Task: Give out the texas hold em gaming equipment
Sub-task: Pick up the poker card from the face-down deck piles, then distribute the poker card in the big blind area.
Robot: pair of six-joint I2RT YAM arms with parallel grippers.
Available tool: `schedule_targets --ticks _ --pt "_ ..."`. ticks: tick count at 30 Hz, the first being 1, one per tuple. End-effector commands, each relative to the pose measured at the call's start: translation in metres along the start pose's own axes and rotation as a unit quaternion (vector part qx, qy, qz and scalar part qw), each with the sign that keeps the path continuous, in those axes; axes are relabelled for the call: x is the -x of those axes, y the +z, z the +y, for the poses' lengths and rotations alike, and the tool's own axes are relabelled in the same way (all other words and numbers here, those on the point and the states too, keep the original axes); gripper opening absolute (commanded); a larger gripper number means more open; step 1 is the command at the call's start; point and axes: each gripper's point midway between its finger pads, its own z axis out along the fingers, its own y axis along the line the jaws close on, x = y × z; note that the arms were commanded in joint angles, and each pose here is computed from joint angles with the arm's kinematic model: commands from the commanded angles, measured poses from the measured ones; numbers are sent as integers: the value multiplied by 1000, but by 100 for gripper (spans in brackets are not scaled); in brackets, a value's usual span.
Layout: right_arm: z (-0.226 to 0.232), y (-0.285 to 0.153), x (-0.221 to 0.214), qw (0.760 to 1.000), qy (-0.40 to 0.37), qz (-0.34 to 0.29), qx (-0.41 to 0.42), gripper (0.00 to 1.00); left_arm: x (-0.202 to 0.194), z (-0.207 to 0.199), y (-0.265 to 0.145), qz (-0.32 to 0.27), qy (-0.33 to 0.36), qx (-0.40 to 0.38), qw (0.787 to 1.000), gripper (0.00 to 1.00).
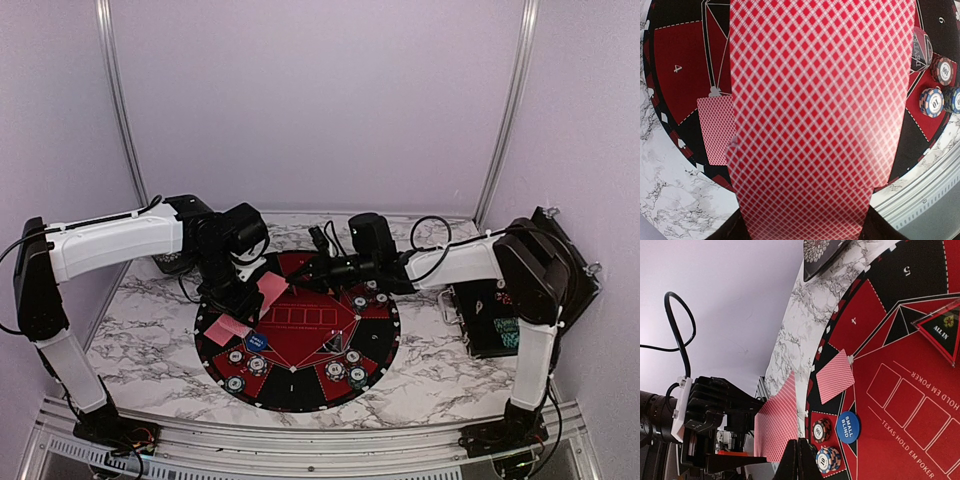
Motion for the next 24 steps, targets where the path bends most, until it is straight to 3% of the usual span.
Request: schedule_targets --ticks 1,14,24 --pt "16 -15 11 1000 -13 -17 22 0 -9 -1 -1 11 3 -1 1000 53" --pt "0 -55 31 998 0 -55 18 0 -7 -1 0 12 4 -2 1000 53" --pt "-42 -103 71 994 10 -106 -18 0 -7 -1 -1 11 6 -2 1000 53"
